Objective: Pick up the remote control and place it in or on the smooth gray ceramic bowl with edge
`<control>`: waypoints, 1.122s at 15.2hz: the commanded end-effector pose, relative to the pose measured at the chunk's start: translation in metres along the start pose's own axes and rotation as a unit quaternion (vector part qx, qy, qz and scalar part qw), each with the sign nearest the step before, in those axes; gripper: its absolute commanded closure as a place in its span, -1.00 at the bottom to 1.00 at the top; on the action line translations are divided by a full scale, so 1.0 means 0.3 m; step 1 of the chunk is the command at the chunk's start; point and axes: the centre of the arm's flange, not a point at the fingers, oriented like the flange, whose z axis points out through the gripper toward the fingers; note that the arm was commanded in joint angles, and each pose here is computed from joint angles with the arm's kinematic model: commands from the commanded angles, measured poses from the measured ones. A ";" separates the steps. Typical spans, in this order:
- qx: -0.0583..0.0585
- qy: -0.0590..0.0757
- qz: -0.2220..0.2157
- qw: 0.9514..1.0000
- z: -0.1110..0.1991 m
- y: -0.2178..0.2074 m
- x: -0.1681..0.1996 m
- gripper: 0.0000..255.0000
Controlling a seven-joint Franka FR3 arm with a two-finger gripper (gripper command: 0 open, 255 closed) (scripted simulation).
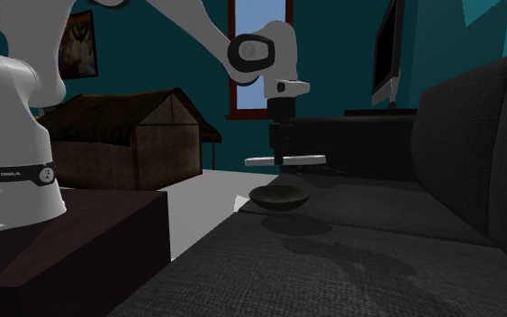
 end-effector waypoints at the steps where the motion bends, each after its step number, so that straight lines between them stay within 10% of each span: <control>1: 0.000 0.000 0.001 1.000 -0.009 -0.079 -0.036 1.00; 17: 0.000 0.000 0.001 1.000 0.237 -0.151 -0.082 1.00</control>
